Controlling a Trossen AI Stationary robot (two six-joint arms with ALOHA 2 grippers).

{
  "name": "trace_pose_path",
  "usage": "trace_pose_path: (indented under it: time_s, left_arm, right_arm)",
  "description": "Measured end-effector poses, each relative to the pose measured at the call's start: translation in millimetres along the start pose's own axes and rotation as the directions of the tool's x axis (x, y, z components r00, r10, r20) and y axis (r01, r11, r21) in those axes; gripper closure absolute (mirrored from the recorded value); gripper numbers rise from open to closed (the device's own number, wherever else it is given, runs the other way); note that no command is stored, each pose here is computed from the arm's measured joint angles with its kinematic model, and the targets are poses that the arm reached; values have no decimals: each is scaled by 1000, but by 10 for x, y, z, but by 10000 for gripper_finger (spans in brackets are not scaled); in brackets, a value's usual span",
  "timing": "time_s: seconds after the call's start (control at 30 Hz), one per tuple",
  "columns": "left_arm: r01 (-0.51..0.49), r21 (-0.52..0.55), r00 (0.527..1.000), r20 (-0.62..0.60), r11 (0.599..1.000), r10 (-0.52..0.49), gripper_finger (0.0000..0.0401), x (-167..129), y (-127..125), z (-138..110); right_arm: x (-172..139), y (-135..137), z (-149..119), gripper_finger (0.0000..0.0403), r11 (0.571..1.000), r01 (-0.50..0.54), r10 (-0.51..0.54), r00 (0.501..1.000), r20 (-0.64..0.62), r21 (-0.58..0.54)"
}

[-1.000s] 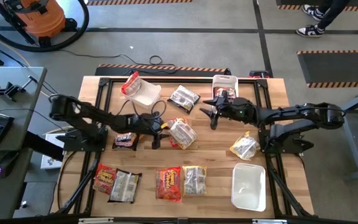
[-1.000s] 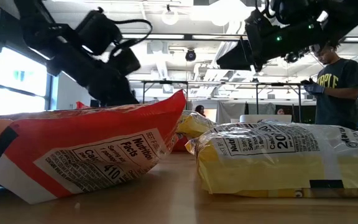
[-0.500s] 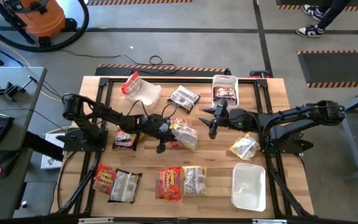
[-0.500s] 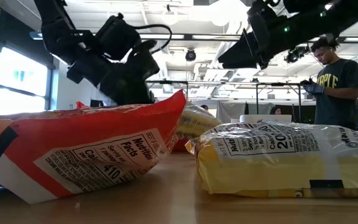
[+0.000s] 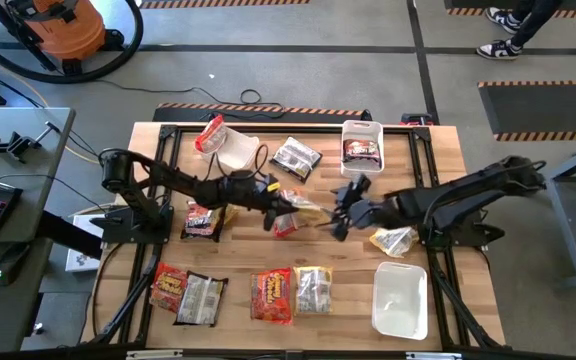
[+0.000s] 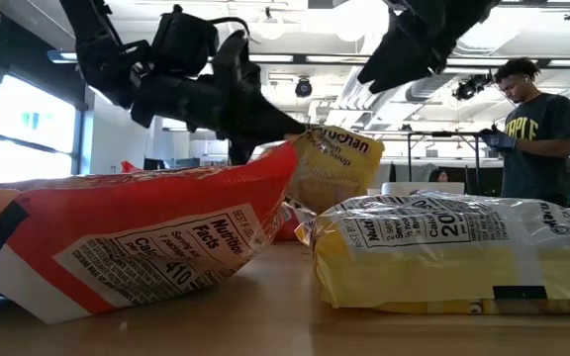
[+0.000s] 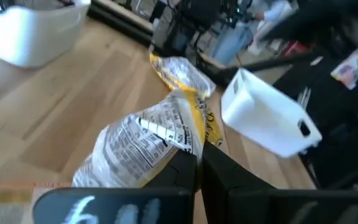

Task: Sort Maruchan noodles
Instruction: Put the yellow noodle pack into the bottom white bin

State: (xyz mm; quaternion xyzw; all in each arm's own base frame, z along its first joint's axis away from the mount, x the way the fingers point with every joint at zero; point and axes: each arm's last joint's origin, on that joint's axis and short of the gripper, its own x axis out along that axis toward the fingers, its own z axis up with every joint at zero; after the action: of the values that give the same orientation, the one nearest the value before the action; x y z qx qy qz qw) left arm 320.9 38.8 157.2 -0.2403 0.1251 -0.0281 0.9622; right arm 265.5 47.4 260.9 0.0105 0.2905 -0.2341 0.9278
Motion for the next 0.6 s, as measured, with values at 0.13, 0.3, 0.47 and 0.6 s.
trace_pose_path:
  time_s: [0.13, 0.3, 0.47, 0.6]
  left_arm:
    - [18, 28, 999, 28, 999, -19, 401, 43, -30, 102]
    - [80, 70, 996, 33, 994, -83, 401, 83, -82, 196]
    - [85, 99, 996, 29, 991, -88, 401, 85, -83, 197]
    - [85, 116, 996, 29, 990, -89, 401, 85, -83, 198]
  right_arm:
    - [111, 207, 150, 134, 995, 38, -47, 994, -97, -91]
    - [336, 278, 285, 134, 991, -20, -17, 961, -277, -130]
    - [469, 205, 399, 134, 996, -47, 21, 948, -317, -75]
    - [571, 118, 383, 134, 996, -84, 79, 937, -339, 2]
